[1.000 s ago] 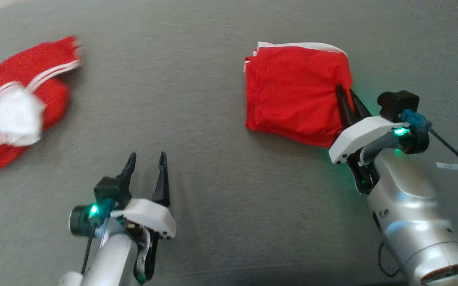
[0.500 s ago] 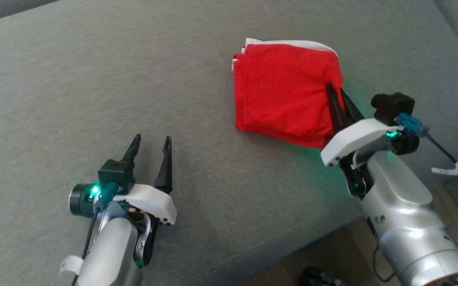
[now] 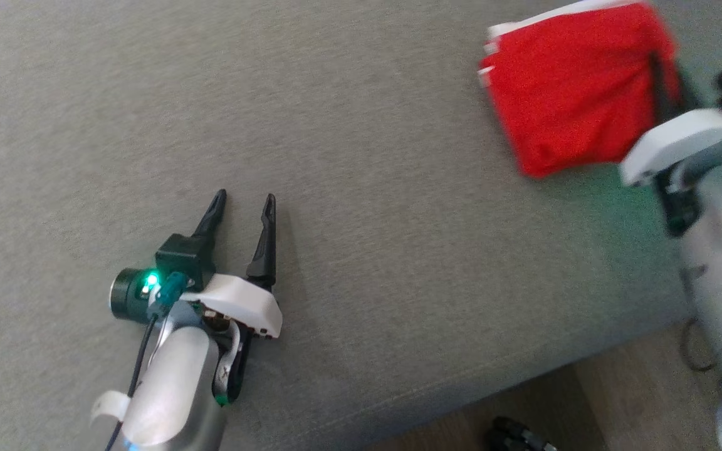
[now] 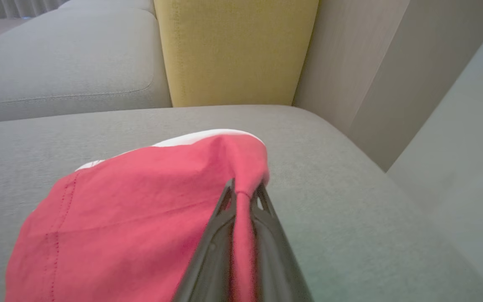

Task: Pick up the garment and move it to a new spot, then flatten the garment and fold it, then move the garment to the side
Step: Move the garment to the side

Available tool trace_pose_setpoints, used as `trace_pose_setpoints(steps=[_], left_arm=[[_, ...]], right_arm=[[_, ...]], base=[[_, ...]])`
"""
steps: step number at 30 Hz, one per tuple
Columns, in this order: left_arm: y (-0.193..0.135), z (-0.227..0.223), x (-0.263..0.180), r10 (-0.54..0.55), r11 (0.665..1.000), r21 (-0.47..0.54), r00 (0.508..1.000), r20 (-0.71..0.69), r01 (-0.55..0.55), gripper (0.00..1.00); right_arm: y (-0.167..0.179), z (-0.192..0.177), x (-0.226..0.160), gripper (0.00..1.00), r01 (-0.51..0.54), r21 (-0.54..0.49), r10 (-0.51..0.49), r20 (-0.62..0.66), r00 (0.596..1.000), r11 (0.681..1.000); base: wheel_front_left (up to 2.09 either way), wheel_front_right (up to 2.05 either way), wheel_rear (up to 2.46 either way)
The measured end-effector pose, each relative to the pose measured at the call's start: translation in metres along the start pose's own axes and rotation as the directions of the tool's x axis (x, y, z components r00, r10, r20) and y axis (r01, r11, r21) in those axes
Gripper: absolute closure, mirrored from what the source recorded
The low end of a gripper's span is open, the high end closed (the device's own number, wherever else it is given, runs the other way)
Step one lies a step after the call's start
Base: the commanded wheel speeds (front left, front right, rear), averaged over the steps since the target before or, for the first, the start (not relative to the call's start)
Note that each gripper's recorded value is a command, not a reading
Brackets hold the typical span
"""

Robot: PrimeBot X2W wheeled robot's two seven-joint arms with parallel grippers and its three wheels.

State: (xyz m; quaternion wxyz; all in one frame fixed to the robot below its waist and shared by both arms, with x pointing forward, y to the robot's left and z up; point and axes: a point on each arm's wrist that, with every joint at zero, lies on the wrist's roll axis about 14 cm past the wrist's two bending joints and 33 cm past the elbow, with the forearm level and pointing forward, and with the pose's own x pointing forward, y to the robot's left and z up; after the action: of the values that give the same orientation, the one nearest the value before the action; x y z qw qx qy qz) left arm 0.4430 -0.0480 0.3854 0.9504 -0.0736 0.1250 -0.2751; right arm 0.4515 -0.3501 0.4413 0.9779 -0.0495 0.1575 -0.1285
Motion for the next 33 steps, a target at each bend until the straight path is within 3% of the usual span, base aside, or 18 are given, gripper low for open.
trace_pose_setpoints(steps=[9,20,27,28,29,33], left_arm=[[0.036,0.0,-0.016,0.103,0.995,-0.003,0.995,0.002,-0.103,0.0],[0.044,0.0,-0.021,0.133,0.991,0.0,0.991,0.0,-0.133,0.0],[0.045,-0.002,-0.021,0.134,0.991,-0.002,0.991,-0.002,-0.134,0.0],[0.045,-0.002,-0.021,0.135,0.991,-0.001,0.991,-0.002,-0.135,0.0],[0.046,-0.001,-0.021,0.137,0.991,-0.001,0.991,-0.002,-0.137,0.0],[0.05,-0.001,-0.024,0.152,0.988,-0.001,0.988,-0.002,-0.152,0.0]], right_arm=[[-0.036,0.013,0.03,1.0,0.07,-0.103,-0.074,-0.028,0.997,0.992],[-0.075,0.024,0.029,1.0,0.17,-0.104,-0.172,-0.009,0.985,0.98],[-0.082,0.023,0.028,1.0,0.194,-0.103,-0.196,-0.01,0.98,0.975],[-0.082,0.023,0.028,0.46,0.195,-0.103,-0.198,-0.01,0.98,0.975],[-0.082,0.023,0.029,0.0,0.199,-0.099,-0.201,-0.008,0.98,0.975],[-0.075,0.041,0.035,0.0,0.197,-0.087,-0.193,0.053,0.98,0.977]], base=[[0.0,0.0,0.0],[0.0,0.0,0.0],[0.0,0.0,0.0],[0.0,0.0,0.0],[0.0,0.0,0.0],[0.0,0.0,0.0]])
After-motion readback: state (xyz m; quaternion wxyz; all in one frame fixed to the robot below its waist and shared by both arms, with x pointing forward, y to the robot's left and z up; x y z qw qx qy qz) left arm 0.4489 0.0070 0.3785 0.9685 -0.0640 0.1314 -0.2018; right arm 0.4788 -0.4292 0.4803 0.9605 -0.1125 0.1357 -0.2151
